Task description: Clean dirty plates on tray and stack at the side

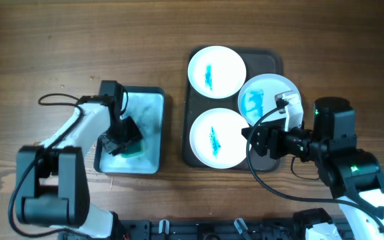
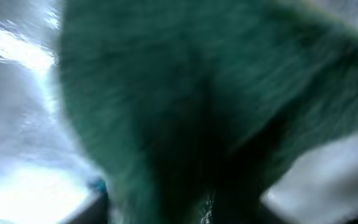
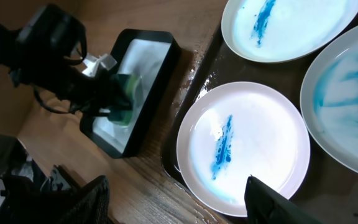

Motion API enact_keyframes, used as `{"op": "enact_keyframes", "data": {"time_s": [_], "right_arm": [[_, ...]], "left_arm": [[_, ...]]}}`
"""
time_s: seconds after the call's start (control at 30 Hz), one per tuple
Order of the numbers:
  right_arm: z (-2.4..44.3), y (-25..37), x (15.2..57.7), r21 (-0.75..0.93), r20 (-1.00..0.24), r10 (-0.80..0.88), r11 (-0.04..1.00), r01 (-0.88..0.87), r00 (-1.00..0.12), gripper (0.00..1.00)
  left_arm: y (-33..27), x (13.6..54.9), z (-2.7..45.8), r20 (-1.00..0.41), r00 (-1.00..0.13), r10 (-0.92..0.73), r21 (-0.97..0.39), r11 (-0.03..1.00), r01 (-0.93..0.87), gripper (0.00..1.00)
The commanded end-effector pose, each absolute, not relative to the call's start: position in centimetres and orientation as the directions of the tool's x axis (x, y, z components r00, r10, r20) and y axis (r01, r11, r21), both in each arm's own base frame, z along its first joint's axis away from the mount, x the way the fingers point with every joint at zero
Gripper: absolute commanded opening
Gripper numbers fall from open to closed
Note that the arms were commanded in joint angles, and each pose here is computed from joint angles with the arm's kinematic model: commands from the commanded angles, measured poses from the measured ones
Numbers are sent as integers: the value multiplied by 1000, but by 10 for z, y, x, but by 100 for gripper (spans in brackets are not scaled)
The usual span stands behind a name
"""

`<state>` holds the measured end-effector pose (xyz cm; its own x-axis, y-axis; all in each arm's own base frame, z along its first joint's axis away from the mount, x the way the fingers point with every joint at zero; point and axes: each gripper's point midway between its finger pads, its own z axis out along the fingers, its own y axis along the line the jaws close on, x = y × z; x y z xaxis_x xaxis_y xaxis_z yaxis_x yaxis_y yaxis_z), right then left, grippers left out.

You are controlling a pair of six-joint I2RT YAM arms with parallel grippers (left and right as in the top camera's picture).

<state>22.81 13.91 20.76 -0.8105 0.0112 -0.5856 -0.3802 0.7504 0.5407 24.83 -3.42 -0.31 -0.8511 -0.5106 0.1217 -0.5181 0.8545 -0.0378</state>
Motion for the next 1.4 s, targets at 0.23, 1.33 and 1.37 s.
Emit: {"op": "enact_keyframes", "data": {"time_s": [0.23,1.33,1.37], "right_arm": [[212,137,233,532,-594,23,761,-371,-804,70],[181,108,231,484,-464,132,866,-126,-876,59],[174,104,229,470,-438,141,878,-92,-888,58]], "left_arm": [[-37,261,27,72,-855,-514,-58,853,-518,58],[-24,275,45,-12,-904,-427,-12,904,-427,50],[-23,274,38,-19,-904,-427,-13,904,-426,46]]}}
